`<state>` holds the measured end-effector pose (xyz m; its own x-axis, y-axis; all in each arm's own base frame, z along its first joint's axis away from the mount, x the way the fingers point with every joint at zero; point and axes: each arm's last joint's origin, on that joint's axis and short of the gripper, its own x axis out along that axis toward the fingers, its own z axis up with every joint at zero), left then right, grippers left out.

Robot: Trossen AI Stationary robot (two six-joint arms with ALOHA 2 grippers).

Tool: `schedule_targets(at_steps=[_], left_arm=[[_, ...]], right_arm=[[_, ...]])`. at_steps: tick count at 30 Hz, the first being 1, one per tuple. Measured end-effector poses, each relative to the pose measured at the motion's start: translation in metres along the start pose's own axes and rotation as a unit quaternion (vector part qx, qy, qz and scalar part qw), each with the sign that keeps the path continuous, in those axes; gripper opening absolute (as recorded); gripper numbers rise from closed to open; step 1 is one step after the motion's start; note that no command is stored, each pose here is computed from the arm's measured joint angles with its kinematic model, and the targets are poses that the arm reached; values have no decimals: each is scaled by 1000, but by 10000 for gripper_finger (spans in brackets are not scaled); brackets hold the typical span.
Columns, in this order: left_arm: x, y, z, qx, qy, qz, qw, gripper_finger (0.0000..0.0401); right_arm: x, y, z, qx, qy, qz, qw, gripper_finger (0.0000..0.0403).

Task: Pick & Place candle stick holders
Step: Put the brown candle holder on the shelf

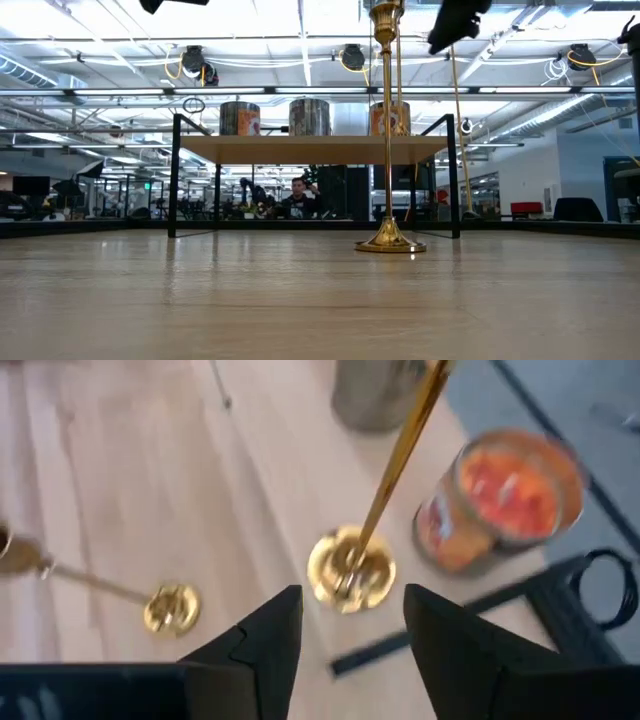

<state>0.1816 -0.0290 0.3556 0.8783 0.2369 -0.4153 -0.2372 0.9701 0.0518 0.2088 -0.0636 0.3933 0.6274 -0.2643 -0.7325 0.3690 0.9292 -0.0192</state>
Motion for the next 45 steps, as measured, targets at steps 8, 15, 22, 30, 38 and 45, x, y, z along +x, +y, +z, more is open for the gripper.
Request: schedule_targets(at_steps=[8, 15, 22, 30, 38, 45], left_arm=[[18, -15, -15, 46, 27, -15, 998, 93], [48, -34, -34, 44, 36, -26, 998, 93], [53, -37, -35, 43, 35, -23, 998, 93], [48, -35, -29, 33, 9, -27, 999, 93], [47, -34, -29, 33, 9, -27, 999, 93], [47, -34, -29, 34, 10, -27, 999, 93]], right_arm=[[6, 18, -40, 26, 42, 28, 998, 166], [38, 43, -88, 7, 44, 126, 991, 164], [83, 85, -124, -76, -92, 269, 956, 164], [123, 104, -145, -99, -225, 155, 957, 164], [141, 117, -139, -66, -260, 203, 942, 164], [155, 125, -138, -60, -286, 219, 931, 164]])
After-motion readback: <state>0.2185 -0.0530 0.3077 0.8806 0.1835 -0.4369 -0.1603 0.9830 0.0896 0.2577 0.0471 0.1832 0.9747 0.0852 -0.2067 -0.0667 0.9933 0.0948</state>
